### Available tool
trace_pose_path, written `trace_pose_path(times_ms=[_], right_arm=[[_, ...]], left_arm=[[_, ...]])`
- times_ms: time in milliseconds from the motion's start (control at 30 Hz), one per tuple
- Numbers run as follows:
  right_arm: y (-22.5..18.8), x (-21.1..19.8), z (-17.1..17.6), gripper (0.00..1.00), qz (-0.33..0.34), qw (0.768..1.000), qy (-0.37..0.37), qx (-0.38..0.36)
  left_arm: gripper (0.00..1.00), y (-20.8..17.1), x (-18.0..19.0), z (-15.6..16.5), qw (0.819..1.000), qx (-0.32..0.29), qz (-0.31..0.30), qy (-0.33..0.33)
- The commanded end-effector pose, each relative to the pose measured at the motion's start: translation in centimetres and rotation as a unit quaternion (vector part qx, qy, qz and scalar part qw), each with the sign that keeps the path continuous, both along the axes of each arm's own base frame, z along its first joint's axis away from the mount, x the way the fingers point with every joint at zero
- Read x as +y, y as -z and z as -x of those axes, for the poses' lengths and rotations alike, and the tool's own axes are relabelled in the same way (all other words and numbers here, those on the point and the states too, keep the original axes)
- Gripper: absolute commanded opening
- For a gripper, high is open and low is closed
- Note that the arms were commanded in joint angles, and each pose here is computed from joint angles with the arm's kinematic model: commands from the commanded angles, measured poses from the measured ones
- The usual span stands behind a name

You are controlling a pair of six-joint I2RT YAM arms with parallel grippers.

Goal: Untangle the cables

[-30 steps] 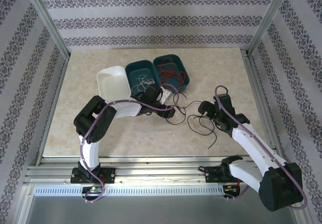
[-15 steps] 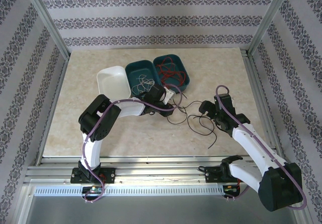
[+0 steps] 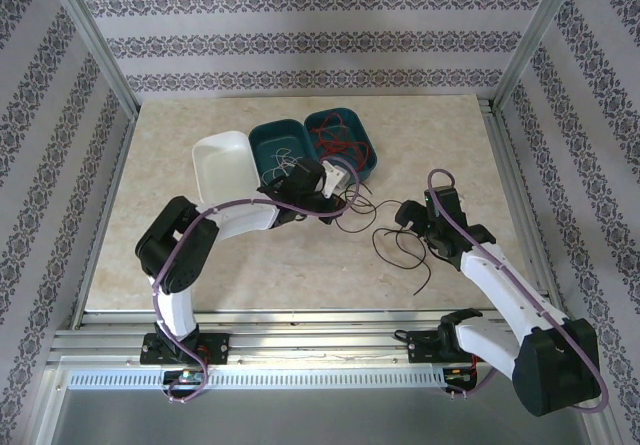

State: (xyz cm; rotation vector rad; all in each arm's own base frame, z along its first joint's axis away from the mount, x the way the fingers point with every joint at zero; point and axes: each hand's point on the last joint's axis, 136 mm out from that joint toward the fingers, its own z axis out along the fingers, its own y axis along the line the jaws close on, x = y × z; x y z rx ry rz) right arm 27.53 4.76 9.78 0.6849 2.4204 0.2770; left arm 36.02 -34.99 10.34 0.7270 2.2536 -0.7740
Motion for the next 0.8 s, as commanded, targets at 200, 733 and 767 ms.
trace_pose_path(times_ms=[200,733,767], right_arm=[[1.6,-0.5,0.4,0.98,0.015,0.999,0.005,0.034],[1.4,0.2,-0.1,0.98,0.007,0.999,-0.007,0.035],[1.5,0.2,-0.1,0.98,0.007,0.999,-0.010,0.036]], left_arm=[[0.00,-7.3,-1.1,2.3,0.995,-0.050,0.084,0.024],[0.00,-14.4,12.0,0.1,0.972,-0.097,-0.019,-0.213],[0.00,-14.4,13.5,-0.1,0.967,-0.092,-0.026,-0.234]])
